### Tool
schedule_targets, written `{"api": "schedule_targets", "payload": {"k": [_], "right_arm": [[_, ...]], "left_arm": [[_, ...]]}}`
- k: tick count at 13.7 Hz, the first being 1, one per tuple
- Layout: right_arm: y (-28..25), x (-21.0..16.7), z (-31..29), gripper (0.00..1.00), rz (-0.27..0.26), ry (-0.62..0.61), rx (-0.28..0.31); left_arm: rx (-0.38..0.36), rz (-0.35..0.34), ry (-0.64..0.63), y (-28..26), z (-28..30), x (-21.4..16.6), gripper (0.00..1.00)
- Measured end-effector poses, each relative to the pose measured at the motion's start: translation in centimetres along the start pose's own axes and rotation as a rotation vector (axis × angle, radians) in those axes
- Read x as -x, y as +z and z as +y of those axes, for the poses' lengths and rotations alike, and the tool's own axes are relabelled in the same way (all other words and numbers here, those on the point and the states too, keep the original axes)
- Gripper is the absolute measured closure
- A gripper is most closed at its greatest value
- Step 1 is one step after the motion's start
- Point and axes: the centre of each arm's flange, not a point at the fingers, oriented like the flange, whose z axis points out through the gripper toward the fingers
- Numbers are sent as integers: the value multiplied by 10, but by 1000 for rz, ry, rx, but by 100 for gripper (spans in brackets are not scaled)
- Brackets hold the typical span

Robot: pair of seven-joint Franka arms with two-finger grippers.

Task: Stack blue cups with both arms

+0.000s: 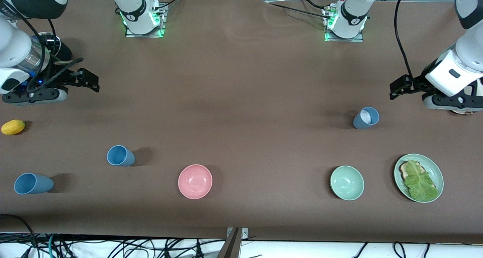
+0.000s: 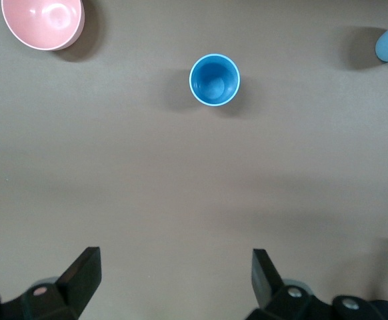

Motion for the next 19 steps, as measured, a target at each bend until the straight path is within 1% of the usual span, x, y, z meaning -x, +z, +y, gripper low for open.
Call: {"api": "schedule_targets", "payload": {"k": [3,7,13,19], "right_arm": [[0,0,-2,0,-1,-3,-1],[-4,-2,-2,0,9,-3,-2],[5,-6,-1,0,-9,-3,-3],[7,-6,-1,0,-13,-3,-3]], "left_arm": [[0,0,-1,0,0,0,0],[0,-7,-27,4,-16,-1,0],[0,-13,-41,5,-24,-1,0],[1,-31,-41,15,-24,-4,0]]}}
